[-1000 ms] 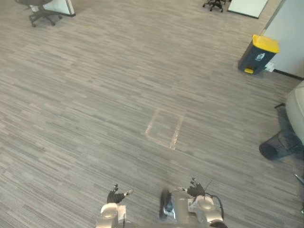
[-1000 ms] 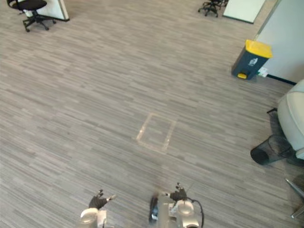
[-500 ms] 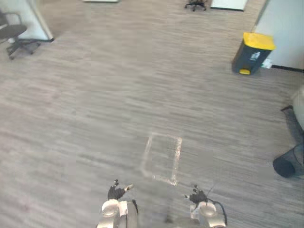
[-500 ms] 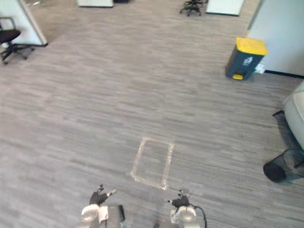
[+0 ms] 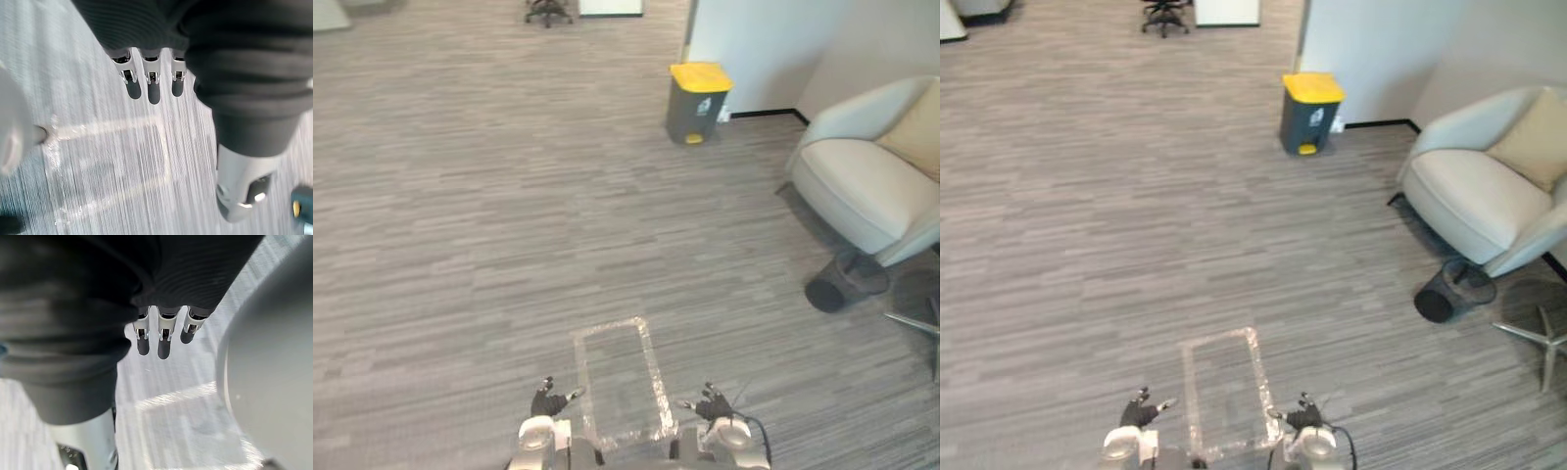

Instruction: Organize the slippers on the shoe rack

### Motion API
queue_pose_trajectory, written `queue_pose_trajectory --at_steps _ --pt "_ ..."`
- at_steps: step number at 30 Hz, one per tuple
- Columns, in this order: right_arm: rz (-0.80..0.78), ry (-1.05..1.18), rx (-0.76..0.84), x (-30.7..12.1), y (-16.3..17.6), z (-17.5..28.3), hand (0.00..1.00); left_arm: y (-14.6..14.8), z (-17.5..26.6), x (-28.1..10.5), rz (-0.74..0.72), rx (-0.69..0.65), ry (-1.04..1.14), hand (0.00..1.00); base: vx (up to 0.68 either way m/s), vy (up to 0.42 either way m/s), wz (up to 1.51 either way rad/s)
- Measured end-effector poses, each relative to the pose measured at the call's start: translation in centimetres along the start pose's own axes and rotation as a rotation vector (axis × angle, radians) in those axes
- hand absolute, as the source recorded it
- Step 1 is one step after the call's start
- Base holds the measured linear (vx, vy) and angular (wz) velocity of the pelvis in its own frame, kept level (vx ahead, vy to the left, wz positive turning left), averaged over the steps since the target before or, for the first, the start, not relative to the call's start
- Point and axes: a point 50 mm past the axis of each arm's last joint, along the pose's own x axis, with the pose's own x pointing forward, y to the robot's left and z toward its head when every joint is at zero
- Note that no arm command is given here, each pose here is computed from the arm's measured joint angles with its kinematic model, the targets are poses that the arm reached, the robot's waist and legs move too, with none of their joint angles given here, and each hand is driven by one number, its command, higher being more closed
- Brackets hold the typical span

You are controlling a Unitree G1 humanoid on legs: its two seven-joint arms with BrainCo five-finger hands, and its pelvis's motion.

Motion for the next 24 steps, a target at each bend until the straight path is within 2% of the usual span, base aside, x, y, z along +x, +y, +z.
queue_pose_trajectory --at_steps 3,7,15,21,24 --pt "0.005 -0.002 -0.015 0.2 0.1 0.4 0.00 -0.1 -0.6 -0.1 -0.015 0.034 0.025 0.00 0.40 0.034 -0.37" --pt "-0.043 -0.016 -0.013 0.5 -1.5 0.9 0.00 -1.1 -0.3 0.0 -0.041 0.028 0.021 0.00 0.47 -0.098 -0.11" --pt "-0.027 0.036 -0.025 0.1 -0.9 -0.6 0.00 0.3 0.5 -0.3 0.011 -0.055 -0.040 0.00 0.40 -0.021 -0.89" --pt "-0.022 0.054 -0.042 0.2 -0.8 -0.8 0.00 -0.4 0.4 -0.4 0.008 -0.105 -0.040 0.00 0.33 0.289 -1.36" --pt "0.009 0.071 -0.050 -0.1 0.2 -1.3 0.00 0.9 -0.3 -0.3 0.048 -0.116 -0.010 0.00 0.23 0.336 -1.05"
